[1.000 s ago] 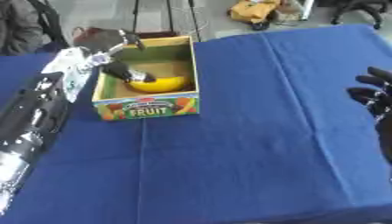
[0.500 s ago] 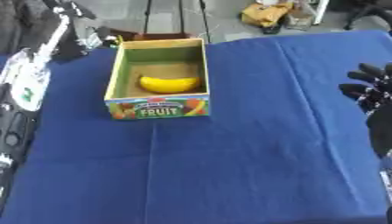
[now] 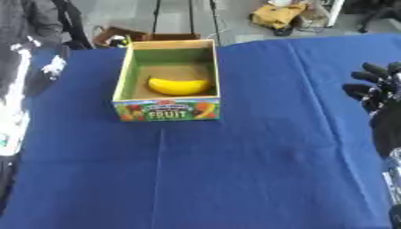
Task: Pick up objects on the table and place them in the box.
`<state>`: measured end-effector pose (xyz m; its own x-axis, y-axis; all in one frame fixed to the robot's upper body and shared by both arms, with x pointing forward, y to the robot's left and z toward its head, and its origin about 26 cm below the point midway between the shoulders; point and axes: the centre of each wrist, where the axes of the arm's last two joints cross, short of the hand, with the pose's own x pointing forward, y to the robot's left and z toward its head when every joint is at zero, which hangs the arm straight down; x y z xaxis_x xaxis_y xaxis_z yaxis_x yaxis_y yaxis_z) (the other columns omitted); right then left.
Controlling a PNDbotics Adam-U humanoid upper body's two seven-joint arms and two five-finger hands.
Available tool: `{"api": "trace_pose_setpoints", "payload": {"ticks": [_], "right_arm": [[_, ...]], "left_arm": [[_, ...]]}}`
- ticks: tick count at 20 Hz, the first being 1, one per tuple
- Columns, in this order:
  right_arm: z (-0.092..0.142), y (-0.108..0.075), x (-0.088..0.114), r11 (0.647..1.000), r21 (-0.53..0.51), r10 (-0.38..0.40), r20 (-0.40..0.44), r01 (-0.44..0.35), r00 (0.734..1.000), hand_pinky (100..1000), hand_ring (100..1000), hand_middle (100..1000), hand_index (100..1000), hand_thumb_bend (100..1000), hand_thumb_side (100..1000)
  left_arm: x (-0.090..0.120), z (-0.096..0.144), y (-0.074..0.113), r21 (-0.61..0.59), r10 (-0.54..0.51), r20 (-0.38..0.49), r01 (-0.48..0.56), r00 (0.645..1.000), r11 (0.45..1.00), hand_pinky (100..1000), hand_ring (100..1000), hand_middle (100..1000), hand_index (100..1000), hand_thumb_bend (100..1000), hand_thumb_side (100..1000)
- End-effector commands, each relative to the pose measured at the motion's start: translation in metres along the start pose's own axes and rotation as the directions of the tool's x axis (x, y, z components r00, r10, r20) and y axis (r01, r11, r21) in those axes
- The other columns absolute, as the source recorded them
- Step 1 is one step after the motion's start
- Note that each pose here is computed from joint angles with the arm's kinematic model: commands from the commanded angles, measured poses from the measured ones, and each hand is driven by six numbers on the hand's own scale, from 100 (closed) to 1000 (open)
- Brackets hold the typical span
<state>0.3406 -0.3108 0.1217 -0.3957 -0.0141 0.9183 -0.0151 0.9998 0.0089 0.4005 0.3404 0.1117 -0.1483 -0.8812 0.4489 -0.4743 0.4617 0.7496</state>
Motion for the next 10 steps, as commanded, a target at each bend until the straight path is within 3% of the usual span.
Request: {"api": "trace_pose_setpoints", "payload": {"ticks": [1,10], "right_arm": [[-0.003,-0.007,0.008,1.0,0.002,0.027,0.019,-0.027,0.999,817,679,698,818,100,932],[-0.001,-0.005,0.005,1.0,0.012,0.023,0.003,-0.023,1.0,817,677,696,816,100,932]], "left_arm": [[0.007,0.005,0.008,0.061,0.02,-0.001,-0.02,1.0,0.998,772,757,724,749,667,999],[0.011,0.06,-0.001,0.019,0.118,-0.04,-0.117,0.992,0.993,757,737,713,751,657,1000]]}}
